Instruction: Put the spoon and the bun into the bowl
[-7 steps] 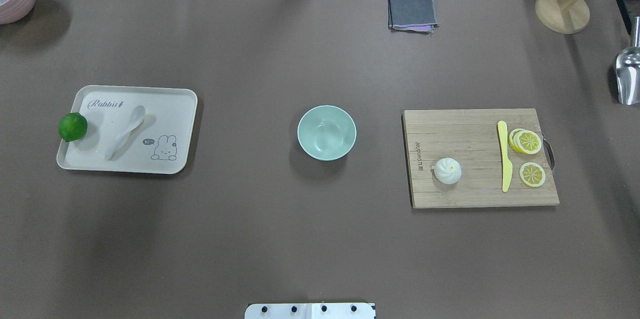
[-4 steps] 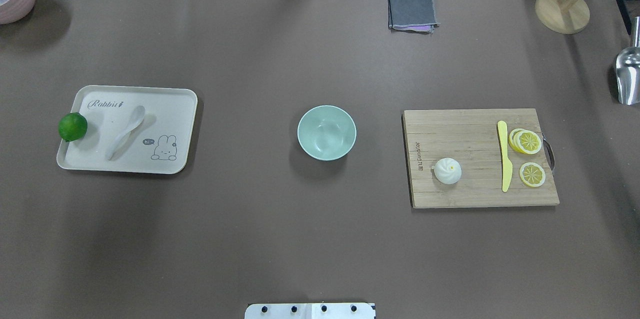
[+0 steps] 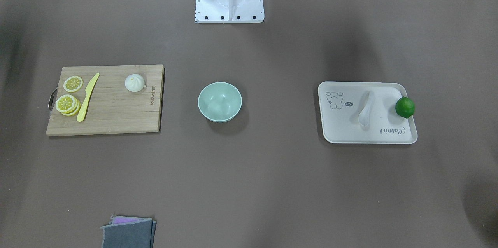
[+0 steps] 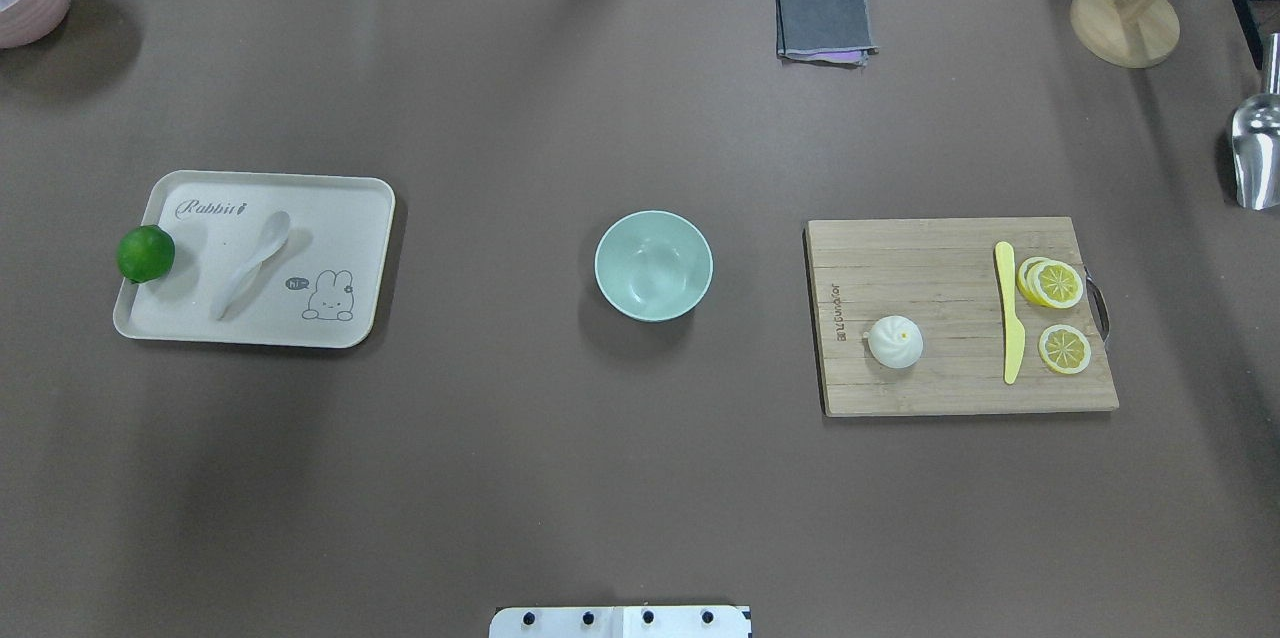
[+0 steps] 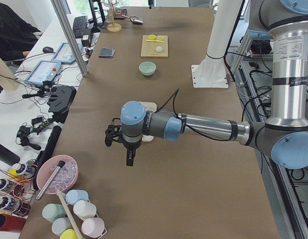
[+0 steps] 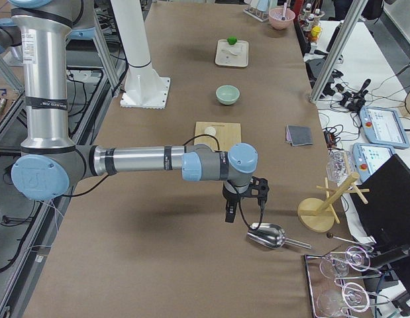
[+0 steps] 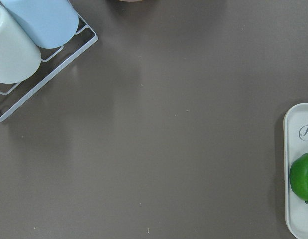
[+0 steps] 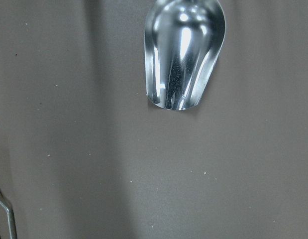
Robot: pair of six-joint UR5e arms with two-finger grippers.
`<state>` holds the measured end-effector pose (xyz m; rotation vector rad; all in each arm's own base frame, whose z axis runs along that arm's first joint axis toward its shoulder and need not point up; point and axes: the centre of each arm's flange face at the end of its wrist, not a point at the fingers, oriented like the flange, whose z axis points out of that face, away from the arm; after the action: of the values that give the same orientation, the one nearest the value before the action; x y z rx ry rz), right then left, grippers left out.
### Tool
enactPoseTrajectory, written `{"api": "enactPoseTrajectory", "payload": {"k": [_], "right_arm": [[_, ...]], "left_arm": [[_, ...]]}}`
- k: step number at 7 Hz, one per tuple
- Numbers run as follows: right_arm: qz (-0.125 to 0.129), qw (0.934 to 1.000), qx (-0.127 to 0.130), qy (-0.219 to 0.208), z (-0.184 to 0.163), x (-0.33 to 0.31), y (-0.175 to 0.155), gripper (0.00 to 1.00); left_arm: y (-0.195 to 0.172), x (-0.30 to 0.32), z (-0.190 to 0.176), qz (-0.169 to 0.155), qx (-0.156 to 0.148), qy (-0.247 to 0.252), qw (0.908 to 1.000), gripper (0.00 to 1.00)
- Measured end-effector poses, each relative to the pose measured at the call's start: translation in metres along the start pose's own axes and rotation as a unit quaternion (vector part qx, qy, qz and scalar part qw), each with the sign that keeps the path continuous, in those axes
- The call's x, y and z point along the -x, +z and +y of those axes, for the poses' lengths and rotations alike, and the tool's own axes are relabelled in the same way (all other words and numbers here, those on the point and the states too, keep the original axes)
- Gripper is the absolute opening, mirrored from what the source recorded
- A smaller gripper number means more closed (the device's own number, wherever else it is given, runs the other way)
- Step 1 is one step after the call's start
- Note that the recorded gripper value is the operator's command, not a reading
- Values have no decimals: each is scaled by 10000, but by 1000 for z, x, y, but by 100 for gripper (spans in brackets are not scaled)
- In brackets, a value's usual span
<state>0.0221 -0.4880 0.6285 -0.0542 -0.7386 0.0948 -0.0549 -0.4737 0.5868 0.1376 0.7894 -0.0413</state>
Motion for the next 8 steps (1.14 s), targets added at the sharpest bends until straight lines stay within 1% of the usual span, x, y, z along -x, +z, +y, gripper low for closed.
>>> {"api": "enactPoseTrajectory", "payload": {"k": [2, 4, 5, 6, 7, 8], "right_arm": [[-55, 10000, 7, -30, 0, 1, 0, 100], [-70, 10000, -9, -22, 0, 3, -2, 100], [-86, 9999, -52, -60, -1, 8, -6, 100], [-133, 9998, -110, -133, -3, 15, -13, 100], [-207, 9994, -162, -231, -5, 25, -19, 100], [-270, 9988, -200, -349, -8, 39, -24, 100]], "left_arm": [[1, 0, 1, 10, -3, 16, 10000, 98], [-3, -5, -1, 41, -129, 150, 9998, 98], [-6, -19, -5, 92, -262, 398, 9988, 98], [-1, -46, -12, 181, -388, 813, 9958, 98], [13, -83, -20, 324, -481, 1344, 9892, 98], [27, -119, -22, 523, -530, 1770, 9814, 98]]}}
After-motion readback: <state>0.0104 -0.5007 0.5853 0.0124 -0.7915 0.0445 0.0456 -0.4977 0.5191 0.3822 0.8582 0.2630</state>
